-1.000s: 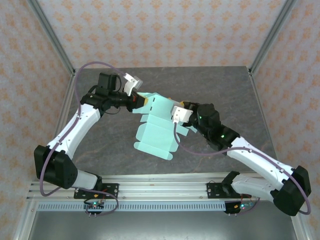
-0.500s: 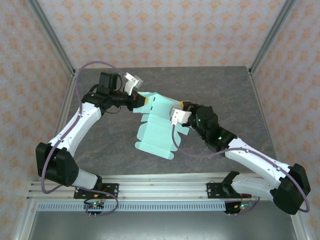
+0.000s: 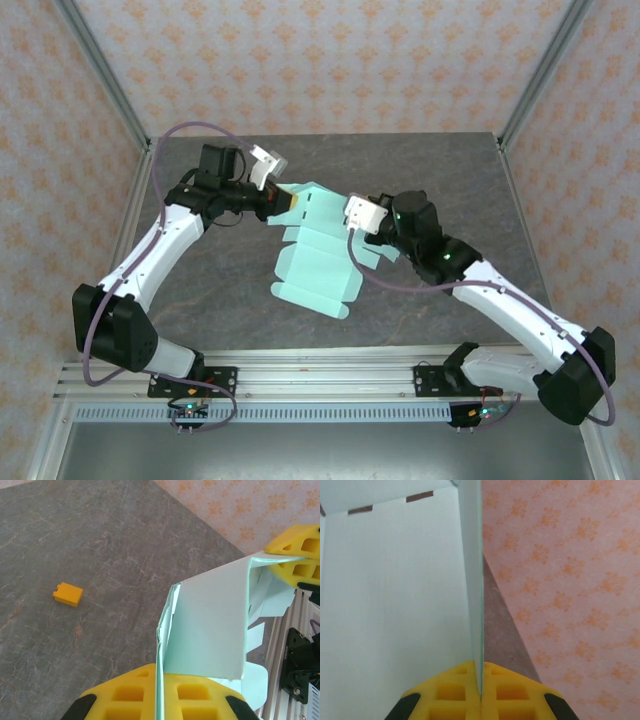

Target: Fold the paper box

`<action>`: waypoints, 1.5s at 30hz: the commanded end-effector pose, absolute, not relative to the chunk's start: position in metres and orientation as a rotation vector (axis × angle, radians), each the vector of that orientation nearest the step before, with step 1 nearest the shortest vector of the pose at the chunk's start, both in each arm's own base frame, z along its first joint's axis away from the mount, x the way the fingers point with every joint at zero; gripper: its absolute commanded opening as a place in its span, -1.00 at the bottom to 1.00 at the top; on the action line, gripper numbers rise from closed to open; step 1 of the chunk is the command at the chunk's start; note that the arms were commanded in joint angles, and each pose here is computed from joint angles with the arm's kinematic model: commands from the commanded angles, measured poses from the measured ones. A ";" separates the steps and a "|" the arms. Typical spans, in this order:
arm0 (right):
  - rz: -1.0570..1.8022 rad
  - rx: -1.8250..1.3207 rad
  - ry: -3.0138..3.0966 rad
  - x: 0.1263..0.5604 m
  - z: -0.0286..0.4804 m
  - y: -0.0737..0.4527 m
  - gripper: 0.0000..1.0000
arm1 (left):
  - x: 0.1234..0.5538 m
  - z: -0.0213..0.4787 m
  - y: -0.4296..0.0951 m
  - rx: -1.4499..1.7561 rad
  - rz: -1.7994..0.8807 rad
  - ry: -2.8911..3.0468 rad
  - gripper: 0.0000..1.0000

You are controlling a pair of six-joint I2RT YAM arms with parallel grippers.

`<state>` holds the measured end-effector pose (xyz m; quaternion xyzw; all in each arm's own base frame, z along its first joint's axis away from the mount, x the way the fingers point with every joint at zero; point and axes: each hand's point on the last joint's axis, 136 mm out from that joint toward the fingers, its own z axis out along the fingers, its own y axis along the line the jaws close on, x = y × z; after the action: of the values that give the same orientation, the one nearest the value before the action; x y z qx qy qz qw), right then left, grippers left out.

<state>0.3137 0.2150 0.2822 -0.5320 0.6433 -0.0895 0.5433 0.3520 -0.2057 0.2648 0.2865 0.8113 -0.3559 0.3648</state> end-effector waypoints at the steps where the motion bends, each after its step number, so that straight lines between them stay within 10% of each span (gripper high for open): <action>1: -0.055 -1.201 1.725 0.310 0.275 0.202 -1.00 | 0.347 0.271 -0.198 0.712 -0.849 2.094 -0.65; 16: 0.215 -1.145 1.880 0.309 0.275 0.208 -1.00 | 0.343 0.270 -0.151 0.319 -0.641 1.996 0.13; 38: 0.417 -0.713 2.167 0.328 0.217 0.209 -1.00 | 0.313 0.171 -0.208 0.287 -0.727 2.221 0.04; 45: 0.429 -0.625 2.275 0.332 0.191 0.208 -1.00 | 0.317 0.157 -0.258 0.195 -0.889 2.301 -0.27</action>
<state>0.3233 0.2104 0.1939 -0.2772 0.8753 0.1658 0.3598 0.3062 -0.2366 0.1381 0.1006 0.8924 -0.3044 0.3175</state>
